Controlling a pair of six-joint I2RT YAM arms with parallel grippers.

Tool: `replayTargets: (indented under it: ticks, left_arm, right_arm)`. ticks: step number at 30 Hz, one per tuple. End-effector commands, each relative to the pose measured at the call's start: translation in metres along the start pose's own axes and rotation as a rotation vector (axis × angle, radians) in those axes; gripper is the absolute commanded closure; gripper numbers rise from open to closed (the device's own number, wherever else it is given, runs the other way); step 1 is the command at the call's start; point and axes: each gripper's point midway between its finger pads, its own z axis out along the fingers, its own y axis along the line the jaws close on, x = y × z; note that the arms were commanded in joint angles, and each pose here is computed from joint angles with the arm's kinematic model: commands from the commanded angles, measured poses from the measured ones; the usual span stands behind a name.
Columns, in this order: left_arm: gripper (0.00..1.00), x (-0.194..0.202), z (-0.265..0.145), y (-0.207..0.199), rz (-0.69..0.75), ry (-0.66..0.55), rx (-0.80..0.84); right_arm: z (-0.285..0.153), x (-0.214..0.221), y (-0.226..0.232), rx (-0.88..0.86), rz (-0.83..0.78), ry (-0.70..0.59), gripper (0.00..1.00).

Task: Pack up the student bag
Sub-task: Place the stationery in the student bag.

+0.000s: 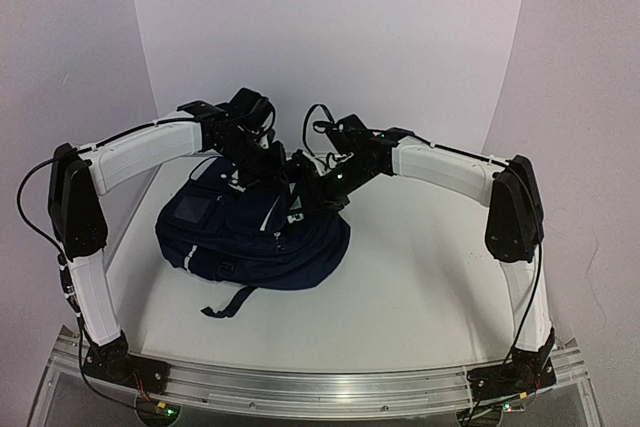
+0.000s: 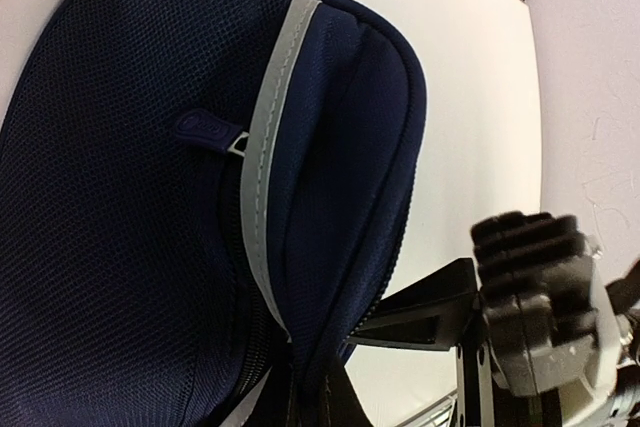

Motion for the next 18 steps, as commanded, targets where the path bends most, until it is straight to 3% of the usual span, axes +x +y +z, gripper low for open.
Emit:
replayTargets:
  ticks: [1,3,7,10,14,18]
  left_arm:
    - [1.0,-0.032,-0.053,-0.055,0.045,-0.155,0.21]
    - [1.0,-0.032,-0.053,-0.056,0.05,-0.153,0.218]
    - [1.0,-0.031,-0.053,-0.057,0.056,-0.153,0.223]
    - [1.0,-0.031,-0.053,-0.057,0.06,-0.155,0.223]
    - [1.0,-0.034,-0.053,-0.056,0.061,-0.159,0.225]
    - [1.0,-0.038,-0.053,-0.056,0.06,-0.16,0.235]
  right_arm:
    - [-0.02,-0.004,-0.001,0.004,-0.039,-0.035,0.39]
    - [-0.013,0.002,-0.006,0.002,-0.026,-0.017,0.46]
    - [-0.01,-0.001,-0.006,-0.009,-0.025,-0.032,0.5]
    - [-0.018,-0.011,-0.003,-0.031,-0.042,-0.063,0.49]
    - [-0.045,-0.027,0.007,-0.124,-0.04,-0.115,0.39]
    - [-0.065,-0.028,-0.007,-0.134,0.009,-0.15,0.44]
